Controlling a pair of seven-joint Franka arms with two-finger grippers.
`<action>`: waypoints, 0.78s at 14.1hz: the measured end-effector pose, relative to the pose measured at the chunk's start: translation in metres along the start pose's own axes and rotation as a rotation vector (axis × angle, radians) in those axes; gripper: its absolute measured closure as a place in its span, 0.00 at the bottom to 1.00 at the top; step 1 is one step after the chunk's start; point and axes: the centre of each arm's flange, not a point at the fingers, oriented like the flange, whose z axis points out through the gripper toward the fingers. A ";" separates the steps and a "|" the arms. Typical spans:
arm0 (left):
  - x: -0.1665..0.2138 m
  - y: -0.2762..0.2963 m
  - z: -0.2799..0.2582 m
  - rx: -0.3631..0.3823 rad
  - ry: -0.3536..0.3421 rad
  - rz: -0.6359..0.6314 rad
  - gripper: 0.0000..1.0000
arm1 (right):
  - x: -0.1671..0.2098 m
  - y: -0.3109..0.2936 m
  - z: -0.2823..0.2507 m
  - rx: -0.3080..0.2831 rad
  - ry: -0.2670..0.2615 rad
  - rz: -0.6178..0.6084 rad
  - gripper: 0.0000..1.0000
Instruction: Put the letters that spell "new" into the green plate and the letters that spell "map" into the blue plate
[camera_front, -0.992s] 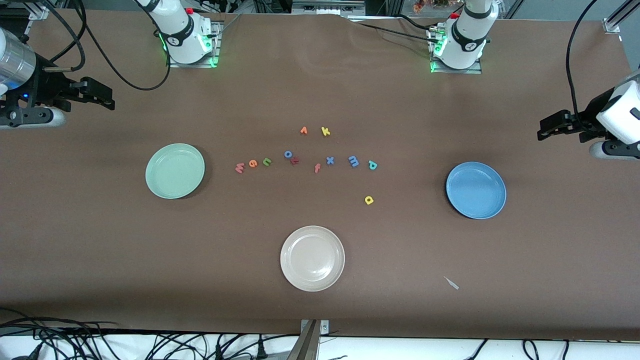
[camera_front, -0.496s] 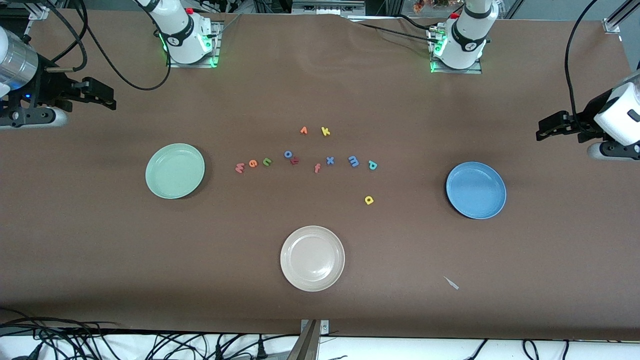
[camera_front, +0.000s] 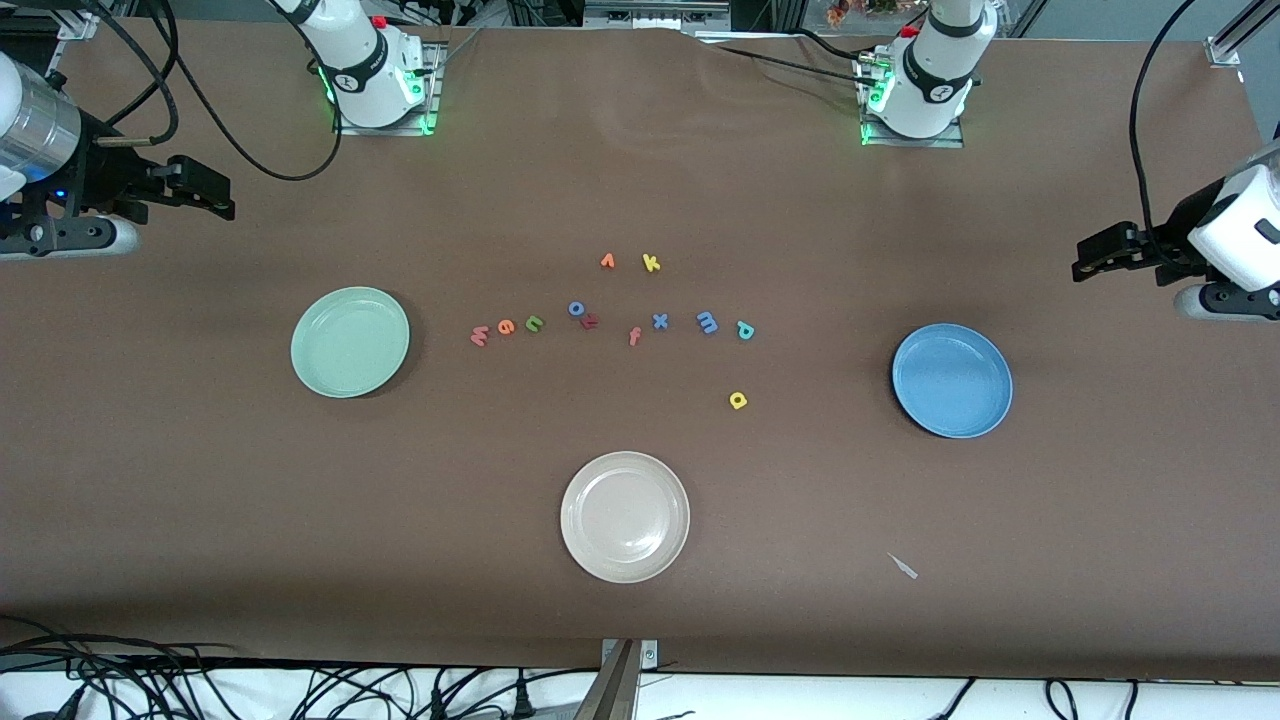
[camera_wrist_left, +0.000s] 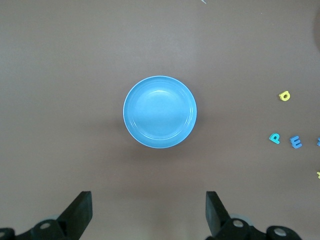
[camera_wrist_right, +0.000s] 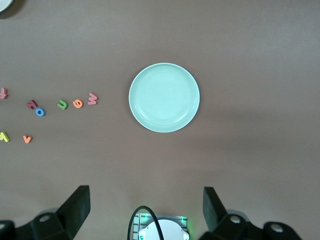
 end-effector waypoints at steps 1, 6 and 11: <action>0.000 0.000 0.000 0.000 0.000 0.000 0.00 | 0.000 0.000 0.000 0.000 0.000 0.000 0.00; 0.000 0.000 0.000 0.000 0.000 0.000 0.00 | 0.000 0.000 0.000 0.000 0.000 0.000 0.00; 0.000 0.000 0.000 0.000 0.001 0.000 0.00 | 0.001 0.000 0.005 0.000 -0.004 0.000 0.00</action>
